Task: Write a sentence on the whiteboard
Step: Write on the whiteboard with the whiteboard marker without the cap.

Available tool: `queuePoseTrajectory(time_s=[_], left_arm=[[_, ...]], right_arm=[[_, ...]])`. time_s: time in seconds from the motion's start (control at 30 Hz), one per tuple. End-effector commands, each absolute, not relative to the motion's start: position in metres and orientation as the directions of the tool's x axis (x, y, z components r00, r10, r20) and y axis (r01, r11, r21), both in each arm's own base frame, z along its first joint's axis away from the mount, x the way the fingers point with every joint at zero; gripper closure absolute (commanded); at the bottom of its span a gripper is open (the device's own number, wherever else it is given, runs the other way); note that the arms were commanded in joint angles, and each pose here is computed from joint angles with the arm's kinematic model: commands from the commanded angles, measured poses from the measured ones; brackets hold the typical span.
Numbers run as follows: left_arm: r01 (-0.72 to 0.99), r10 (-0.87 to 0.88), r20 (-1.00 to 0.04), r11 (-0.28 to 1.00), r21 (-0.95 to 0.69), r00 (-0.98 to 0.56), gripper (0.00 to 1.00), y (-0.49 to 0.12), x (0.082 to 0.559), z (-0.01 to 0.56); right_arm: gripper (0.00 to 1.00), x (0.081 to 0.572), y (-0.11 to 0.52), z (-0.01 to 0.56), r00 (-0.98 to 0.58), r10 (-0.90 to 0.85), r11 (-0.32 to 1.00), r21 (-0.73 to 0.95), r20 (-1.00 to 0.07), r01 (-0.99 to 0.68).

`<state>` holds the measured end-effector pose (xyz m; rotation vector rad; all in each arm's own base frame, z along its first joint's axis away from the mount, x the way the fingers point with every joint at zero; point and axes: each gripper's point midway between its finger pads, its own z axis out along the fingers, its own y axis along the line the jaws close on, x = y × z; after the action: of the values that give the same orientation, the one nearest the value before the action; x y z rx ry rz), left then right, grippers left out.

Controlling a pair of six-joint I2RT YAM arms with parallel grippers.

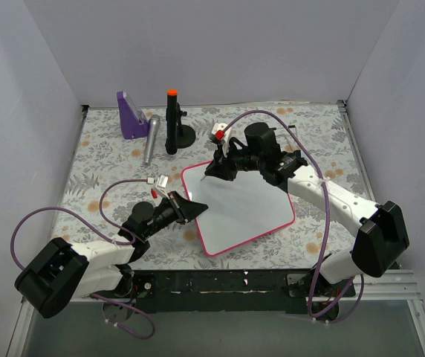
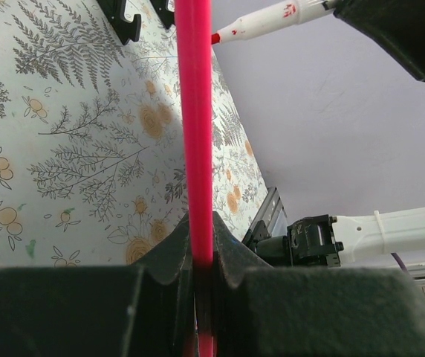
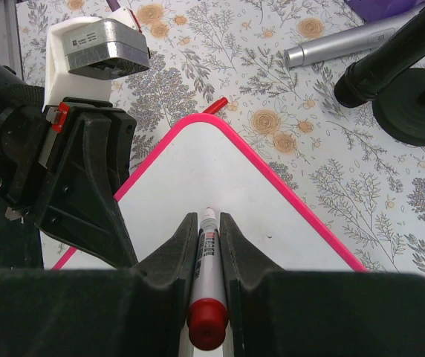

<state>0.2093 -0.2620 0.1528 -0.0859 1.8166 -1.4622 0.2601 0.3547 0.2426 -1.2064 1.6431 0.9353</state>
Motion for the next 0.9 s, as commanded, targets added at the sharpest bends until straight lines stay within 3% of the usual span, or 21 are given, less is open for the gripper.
queuePoseTrajectory(time_s=[0.0,0.87], left_arm=[[0.525,-0.548,-0.567,0.252,-0.813,-0.615,1.0,-0.265,0.21,0.196],[0.527,-0.553,-0.571,0.258,-0.81,-0.606,1.0,-0.263,0.211,0.197]], right_arm=[[0.99,0.268,0.36,0.256,-0.115,-0.275,0.253,0.044,-0.955,-0.966],[0.99,0.242,0.343,0.238,-0.107,-0.289,0.212,0.045,-0.951,-0.976]])
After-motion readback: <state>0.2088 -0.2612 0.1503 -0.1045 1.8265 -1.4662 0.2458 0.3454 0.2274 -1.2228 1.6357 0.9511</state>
